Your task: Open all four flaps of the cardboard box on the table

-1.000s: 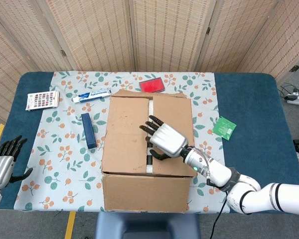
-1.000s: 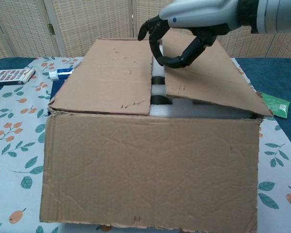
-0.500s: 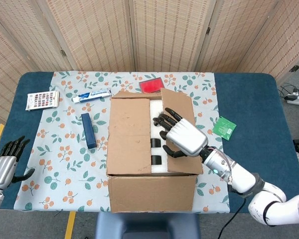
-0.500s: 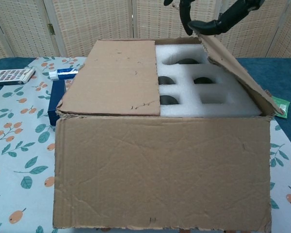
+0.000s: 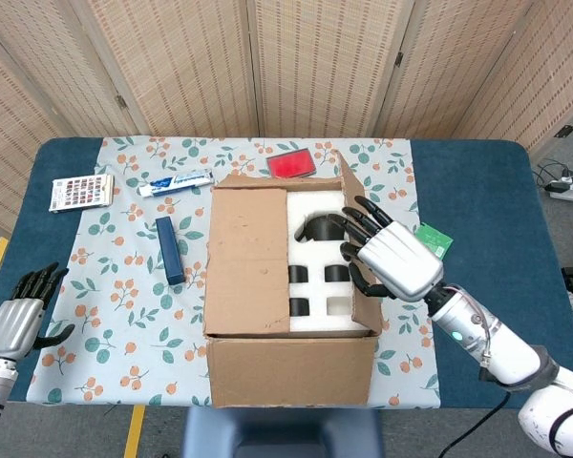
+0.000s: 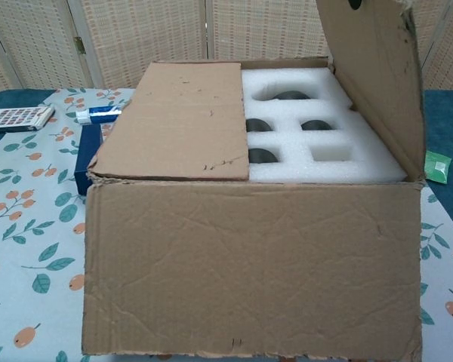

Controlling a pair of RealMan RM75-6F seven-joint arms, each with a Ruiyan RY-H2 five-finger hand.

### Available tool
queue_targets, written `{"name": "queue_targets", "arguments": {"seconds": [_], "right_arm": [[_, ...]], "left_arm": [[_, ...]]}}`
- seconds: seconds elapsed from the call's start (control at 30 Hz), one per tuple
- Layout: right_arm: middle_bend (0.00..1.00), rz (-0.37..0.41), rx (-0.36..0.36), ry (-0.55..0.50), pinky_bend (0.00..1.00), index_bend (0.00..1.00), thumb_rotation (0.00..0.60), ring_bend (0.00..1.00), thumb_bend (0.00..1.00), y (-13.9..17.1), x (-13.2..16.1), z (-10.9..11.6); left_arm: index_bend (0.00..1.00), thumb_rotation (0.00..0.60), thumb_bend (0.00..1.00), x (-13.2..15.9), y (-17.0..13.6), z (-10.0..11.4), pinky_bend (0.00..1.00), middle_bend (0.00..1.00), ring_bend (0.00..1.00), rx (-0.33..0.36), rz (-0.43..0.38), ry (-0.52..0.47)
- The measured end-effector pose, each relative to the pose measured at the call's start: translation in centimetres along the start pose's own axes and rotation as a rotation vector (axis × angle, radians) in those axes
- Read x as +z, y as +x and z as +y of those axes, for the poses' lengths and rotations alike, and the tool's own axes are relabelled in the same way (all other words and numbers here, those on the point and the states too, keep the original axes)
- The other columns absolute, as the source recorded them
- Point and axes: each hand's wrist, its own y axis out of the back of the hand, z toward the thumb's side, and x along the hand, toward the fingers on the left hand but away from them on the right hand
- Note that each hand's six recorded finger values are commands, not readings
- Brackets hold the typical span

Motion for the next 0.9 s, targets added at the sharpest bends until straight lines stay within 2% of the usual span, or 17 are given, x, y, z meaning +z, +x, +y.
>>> {"name": "queue_targets", "arguments": {"seconds": [0.5,0.9], "right_arm": [[0.11,-0.064,-0.050,-0.029,0.00,0.46,0.306,0.09,0.58,5.4,-1.9,0.9],[0.11,-0.135,-0.052,-0.050,0.00,0.46,0.304,0.09,0.58,10.8,-4.1,0.3]], "left_arm": [[0.00,0.600,0.31,0.6,0.6,-1.4,0.00,0.00,0.01,-0.040,-0.009,0.031],[0.00,0.600,0.31,1.3,0.8,-2.2,0.00,0.00,0.01,-0.053,-0.010,0.065]]}}
